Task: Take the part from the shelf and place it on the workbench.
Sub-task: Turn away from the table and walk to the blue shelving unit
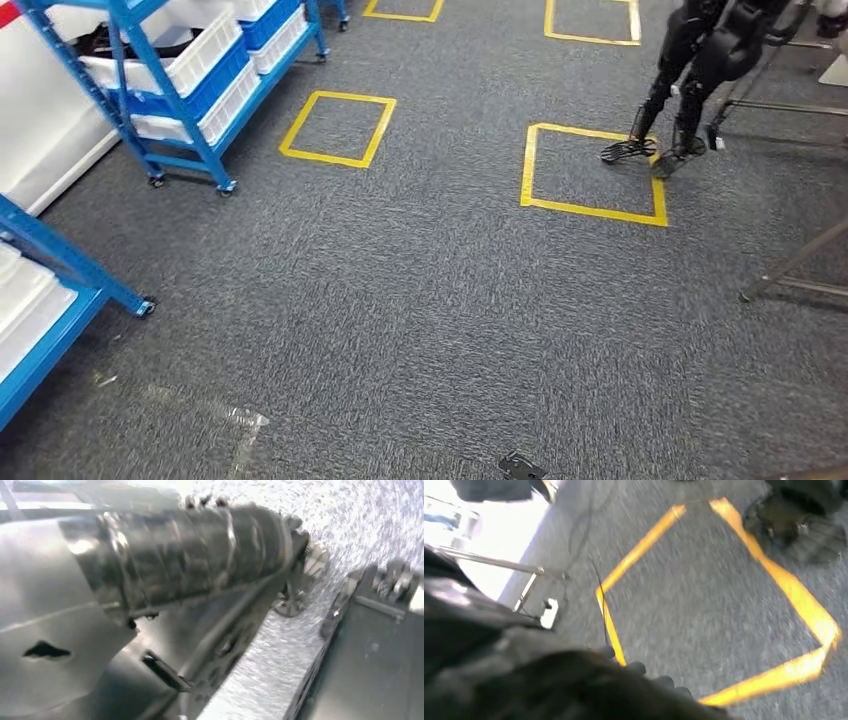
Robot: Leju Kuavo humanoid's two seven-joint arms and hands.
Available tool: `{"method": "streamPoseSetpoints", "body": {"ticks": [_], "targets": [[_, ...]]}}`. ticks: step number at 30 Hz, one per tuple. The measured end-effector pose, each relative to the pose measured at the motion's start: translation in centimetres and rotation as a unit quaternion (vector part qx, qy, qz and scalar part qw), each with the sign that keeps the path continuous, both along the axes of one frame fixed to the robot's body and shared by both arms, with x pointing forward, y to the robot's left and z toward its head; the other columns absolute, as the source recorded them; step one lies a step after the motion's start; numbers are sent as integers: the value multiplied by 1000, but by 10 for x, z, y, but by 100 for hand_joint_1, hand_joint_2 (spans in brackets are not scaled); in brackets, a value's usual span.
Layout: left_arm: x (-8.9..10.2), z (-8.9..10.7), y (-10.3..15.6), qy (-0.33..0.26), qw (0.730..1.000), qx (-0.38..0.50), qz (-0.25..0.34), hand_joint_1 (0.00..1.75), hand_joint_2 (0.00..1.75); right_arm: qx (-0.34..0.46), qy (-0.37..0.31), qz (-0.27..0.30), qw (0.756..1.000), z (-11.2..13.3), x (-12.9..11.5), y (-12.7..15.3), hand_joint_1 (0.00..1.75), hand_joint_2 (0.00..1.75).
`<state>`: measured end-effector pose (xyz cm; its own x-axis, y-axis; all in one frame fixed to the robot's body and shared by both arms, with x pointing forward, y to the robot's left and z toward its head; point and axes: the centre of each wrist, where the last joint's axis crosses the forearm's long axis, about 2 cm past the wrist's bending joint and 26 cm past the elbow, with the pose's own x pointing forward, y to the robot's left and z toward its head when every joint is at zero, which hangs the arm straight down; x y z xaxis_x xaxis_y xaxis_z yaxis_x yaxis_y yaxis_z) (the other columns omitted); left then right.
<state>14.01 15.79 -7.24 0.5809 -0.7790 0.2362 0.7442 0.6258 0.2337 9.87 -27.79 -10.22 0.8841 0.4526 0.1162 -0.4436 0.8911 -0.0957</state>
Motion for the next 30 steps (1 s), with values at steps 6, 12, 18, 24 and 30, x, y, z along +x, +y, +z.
{"method": "streamPoseSetpoints", "body": {"ticks": [6,12,18,24,30], "targets": [[1,1,-1,-8,1000,3,-27,0,0,0,2,7,1000,-3,-17,9,0,0],[3,2,-3,-8,1000,2,-30,0,0,4,6,8,1000,-3,-20,13,0,0],[4,3,-5,-7,999,-1,-31,0,0,3,16,11,1000,-5,-26,13,0,0],[3,2,-5,1,1000,-1,-21,0,0,-7,15,27,1000,-4,-28,23,0,0],[3,2,-3,-2,1000,5,-14,0,0,4,11,43,999,1,-29,67,0,0]]}}
